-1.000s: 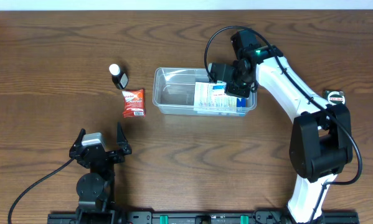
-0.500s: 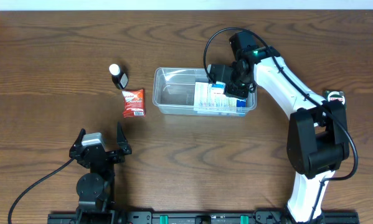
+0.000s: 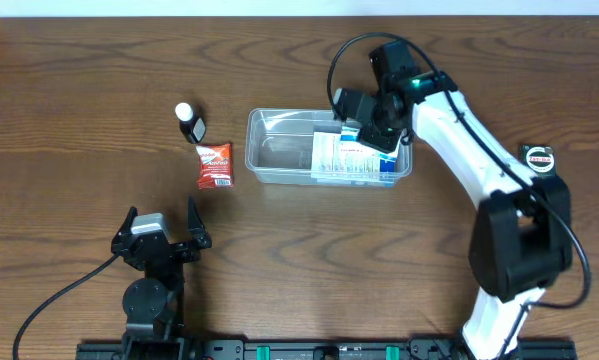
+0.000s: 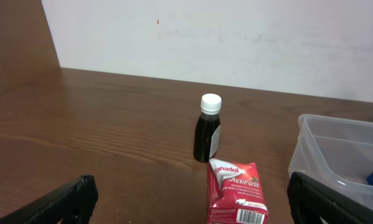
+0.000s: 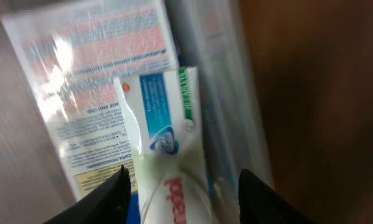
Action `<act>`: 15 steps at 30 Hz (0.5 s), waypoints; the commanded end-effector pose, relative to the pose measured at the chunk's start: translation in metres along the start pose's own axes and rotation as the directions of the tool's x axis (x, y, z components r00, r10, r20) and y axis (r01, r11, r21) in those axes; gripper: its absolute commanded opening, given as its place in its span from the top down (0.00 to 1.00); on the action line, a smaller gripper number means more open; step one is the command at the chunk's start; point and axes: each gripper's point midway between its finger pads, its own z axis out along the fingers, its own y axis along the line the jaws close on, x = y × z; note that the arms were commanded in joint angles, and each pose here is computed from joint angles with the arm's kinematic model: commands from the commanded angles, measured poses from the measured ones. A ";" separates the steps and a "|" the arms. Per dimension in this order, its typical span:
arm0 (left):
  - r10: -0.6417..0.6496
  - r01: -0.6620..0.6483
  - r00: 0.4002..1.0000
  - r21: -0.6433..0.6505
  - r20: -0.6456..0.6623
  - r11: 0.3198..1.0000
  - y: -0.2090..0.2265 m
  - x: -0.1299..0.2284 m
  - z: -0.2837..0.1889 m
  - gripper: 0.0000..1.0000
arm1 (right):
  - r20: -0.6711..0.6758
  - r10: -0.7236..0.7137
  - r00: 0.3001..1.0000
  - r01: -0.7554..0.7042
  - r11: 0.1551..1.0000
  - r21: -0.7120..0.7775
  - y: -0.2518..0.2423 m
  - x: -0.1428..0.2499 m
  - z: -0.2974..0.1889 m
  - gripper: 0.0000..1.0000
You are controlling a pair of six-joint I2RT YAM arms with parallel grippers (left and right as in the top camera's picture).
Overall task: Pack container
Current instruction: 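Lower the white box into the container beside the blue box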
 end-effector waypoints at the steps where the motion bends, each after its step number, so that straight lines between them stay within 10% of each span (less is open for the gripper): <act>1: 0.018 -0.018 0.999 -0.008 -0.039 1.000 0.002 0.017 0.002 0.02 | 0.101 0.173 0.980 -0.181 0.981 0.075 -0.013 -0.021 -0.047 0.46; 15: 0.018 -0.018 0.999 -0.008 -0.039 1.000 0.002 0.017 0.002 0.02 | 0.064 0.838 0.542 -0.840 0.536 0.085 -0.009 0.014 -0.067 0.59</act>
